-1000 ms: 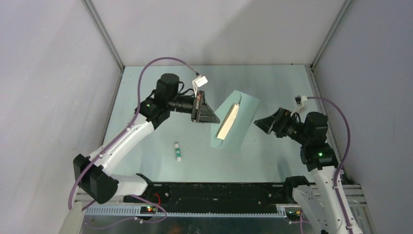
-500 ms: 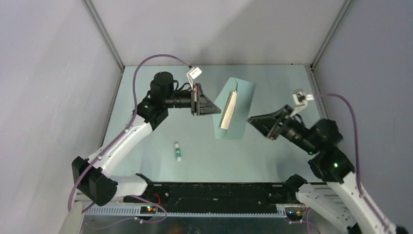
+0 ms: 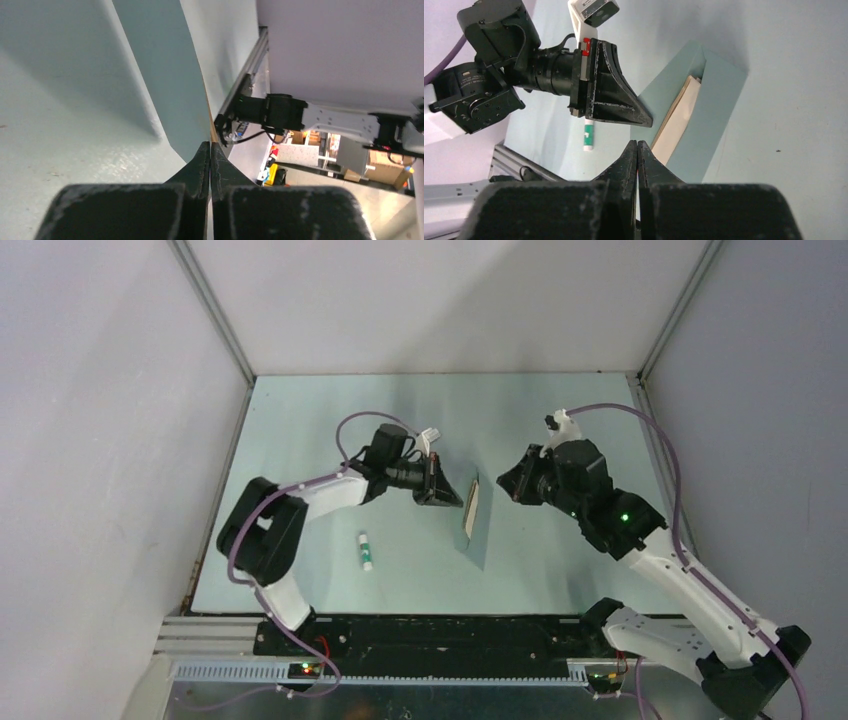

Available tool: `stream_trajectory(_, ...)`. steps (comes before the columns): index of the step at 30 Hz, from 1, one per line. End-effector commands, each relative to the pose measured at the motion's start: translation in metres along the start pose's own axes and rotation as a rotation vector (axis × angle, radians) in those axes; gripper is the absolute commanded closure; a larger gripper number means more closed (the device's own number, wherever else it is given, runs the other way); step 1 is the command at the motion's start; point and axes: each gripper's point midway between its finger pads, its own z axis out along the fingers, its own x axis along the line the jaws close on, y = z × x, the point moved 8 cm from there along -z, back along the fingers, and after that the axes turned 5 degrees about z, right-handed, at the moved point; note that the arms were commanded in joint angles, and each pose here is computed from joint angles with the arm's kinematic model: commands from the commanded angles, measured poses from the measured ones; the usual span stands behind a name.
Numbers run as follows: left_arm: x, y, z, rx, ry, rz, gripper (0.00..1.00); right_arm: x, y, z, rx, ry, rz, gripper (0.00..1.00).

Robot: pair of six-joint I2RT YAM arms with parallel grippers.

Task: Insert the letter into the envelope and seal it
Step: Place the letter in the envelope.

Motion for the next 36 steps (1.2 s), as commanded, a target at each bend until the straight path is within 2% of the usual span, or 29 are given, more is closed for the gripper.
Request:
stream_trajectory(1, 0.009, 0.011, 0.009, -0.039, 0.026, 0.004, 1.00, -0.017, -0.011, 0.022, 0.072, -0.118, 0.005, 1.00)
stream_trajectory(7, 0.045, -0.002, 0.015, 0.002, 0.215, -0.066, 1.00, -0.022, -0.026, 0.056, 0.141, -0.187, 0.061, 1.00)
stream_trajectory(11, 0.067, -0.012, 0.015, 0.034, 0.349, -0.098, 1.00, -0.024, -0.034, 0.078, 0.218, -0.160, 0.113, 1.00)
stream_trajectory(17, 0.087, -0.018, 0.014, 0.078, 0.486, -0.122, 1.00, -0.030, -0.054, 0.110, 0.280, -0.200, 0.137, 1.00)
stream_trajectory(30, 0.092, -0.022, 0.016, 0.089, 0.481, -0.138, 1.00, -0.036, -0.113, 0.175, 0.444, -0.210, 0.207, 1.00)
stream_trajectory(36, 0.088, -0.022, 0.017, 0.086, 0.451, -0.127, 1.00, -0.039, -0.120, 0.189, 0.462, -0.234, 0.206, 1.00)
